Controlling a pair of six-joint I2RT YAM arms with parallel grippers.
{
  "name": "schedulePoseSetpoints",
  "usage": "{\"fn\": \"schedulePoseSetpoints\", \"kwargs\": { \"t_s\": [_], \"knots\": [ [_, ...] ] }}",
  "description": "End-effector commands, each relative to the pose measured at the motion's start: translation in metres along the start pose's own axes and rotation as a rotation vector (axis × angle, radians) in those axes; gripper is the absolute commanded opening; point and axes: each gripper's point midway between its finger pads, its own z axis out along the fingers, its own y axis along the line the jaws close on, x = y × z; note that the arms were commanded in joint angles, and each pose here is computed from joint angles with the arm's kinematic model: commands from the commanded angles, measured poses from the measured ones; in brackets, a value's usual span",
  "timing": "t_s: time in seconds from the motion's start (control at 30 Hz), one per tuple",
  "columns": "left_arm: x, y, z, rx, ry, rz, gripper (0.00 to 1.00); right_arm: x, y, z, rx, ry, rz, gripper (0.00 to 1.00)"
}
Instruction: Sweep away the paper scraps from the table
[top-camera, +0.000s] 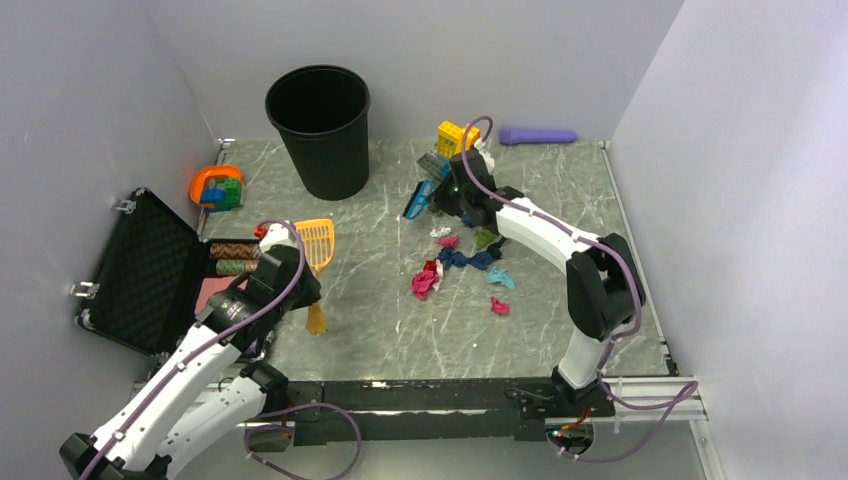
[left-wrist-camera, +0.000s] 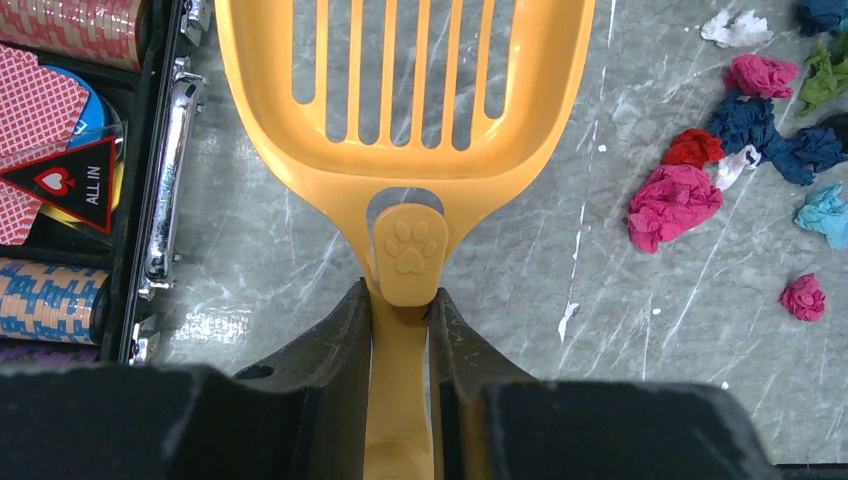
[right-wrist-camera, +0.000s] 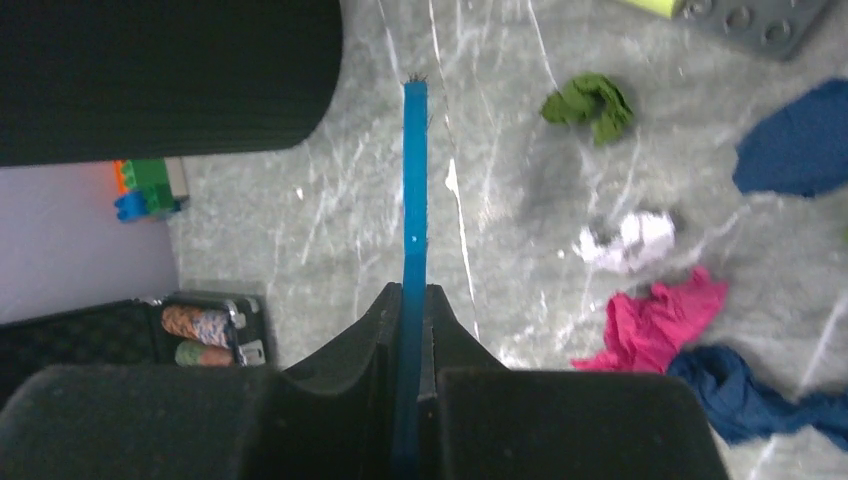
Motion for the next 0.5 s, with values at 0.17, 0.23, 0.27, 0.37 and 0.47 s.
{"fn": "schedulePoseSetpoints", "kwargs": {
  "t_s": [0.17, 0.23, 0.27, 0.37, 0.47],
  "knots": [
    [-0.002, -0.012, 0.001, 0.058, 0.001, -0.004, 0.0, -0.04, -0.018, 0.036, 0.042, -0.047, 0.147, 0.0],
    [0.0, -0.017, 0.003, 0.076, 0.019, -0.002, 0.0, -0.04, -0.037, 0.04, 0.094, -0.042, 0.209, 0.0],
    [0.002, -0.019, 0.004, 0.084, 0.031, 0.0, 0.0, -0.039, -0.047, 0.041, 0.132, -0.035, 0.238, 0.0],
    [0.009, -0.028, 0.008, 0.118, 0.07, 0.002, 0.0, -0.032, -0.076, 0.038, 0.249, -0.002, 0.28, 0.0],
    [0.018, -0.039, 0.013, 0.168, 0.114, 0.012, 0.0, -0.034, -0.09, 0.021, 0.318, -0.017, 0.277, 0.0]
  ]
}}
